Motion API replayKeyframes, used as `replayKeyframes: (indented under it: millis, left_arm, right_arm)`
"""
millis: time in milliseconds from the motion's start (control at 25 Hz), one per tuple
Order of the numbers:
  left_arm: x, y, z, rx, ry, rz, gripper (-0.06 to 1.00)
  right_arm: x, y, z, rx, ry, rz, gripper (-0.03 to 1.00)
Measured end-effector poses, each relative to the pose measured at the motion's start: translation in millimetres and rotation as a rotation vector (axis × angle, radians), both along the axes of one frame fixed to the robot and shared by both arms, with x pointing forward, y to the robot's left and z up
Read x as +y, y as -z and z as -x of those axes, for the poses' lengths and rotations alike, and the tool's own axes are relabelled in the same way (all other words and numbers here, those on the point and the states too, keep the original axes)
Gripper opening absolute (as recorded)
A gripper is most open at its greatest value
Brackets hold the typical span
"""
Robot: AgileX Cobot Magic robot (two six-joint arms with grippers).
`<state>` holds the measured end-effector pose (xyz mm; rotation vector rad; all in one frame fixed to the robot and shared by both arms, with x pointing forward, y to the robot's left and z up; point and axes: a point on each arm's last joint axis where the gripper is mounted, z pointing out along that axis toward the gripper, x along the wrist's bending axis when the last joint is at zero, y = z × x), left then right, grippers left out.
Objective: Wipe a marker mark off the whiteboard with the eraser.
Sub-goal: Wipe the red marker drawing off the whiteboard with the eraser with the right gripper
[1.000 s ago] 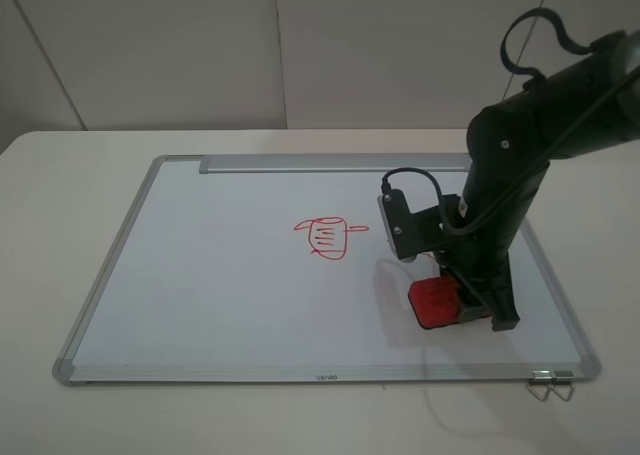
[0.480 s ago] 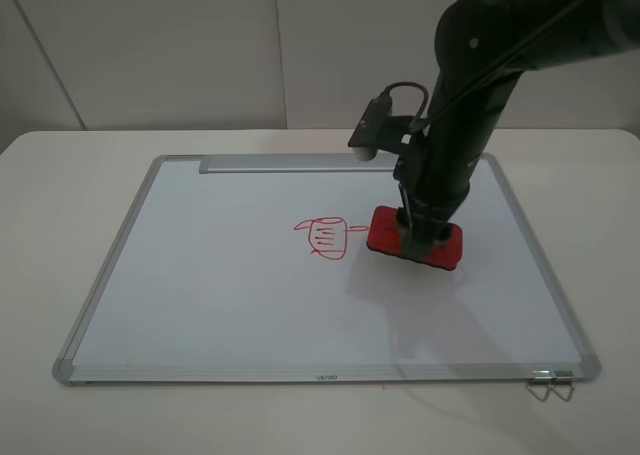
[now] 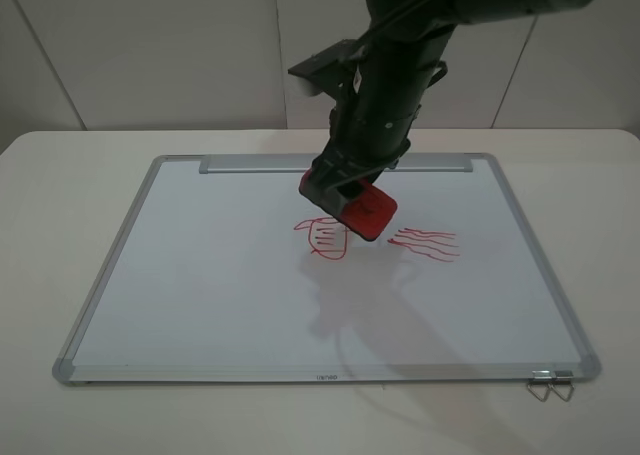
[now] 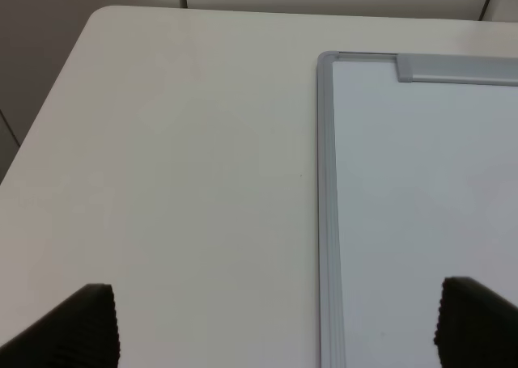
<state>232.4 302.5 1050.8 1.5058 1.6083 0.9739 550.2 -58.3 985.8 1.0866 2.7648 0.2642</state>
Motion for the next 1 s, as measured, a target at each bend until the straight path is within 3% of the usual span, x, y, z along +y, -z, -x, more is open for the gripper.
replayKeyframes:
  millis: [520,1000]
  left_arm:
    - [0,0,0,0.0,0.0,0.0,0.78]
    - [0,0,0,0.0,0.0,0.0,0.78]
  right_arm:
    - [61,60,-46,0.133,0.235,0.097,0.49]
    - [78,96,-46,0.165,0.237,0.098,0.49]
